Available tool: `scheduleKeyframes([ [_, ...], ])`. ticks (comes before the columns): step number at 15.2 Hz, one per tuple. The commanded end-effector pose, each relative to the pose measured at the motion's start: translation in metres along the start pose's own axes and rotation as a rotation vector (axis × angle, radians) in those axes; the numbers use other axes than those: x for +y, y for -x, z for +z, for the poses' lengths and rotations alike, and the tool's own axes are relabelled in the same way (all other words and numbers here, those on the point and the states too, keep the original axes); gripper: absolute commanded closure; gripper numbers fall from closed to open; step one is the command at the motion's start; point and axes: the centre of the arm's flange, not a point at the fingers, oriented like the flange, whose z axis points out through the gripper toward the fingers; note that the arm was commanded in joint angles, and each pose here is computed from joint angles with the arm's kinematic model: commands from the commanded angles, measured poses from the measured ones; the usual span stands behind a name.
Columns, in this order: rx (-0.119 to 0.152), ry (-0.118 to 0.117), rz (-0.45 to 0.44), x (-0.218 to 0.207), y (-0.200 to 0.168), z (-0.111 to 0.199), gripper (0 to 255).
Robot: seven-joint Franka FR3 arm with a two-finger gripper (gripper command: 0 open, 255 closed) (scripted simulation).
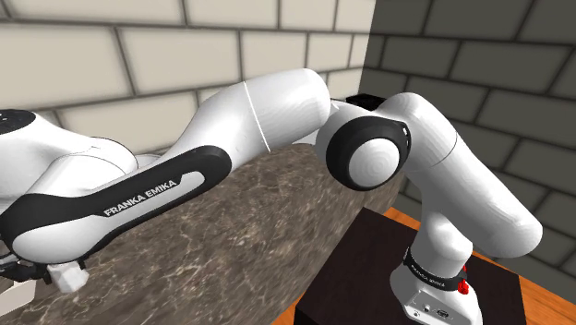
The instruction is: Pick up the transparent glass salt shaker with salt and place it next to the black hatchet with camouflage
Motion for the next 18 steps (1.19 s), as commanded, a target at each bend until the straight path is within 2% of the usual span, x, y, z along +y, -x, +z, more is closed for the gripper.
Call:
scheduleKeyframes([
  [1,0.000,0.000,0.000,0.000,0.000,0.000,255],
  [2,0.000,0.000,0.000,0.000,0.000,0.000,0],
  [7,0.000,0.000,0.000,0.000,0.000,0.000,0],
  [11,0.000,0.000,0.000,0.000,0.000,-0.050,0],
  [18,0.000,0.000,0.000,0.000,0.000,-0.050,0],
])
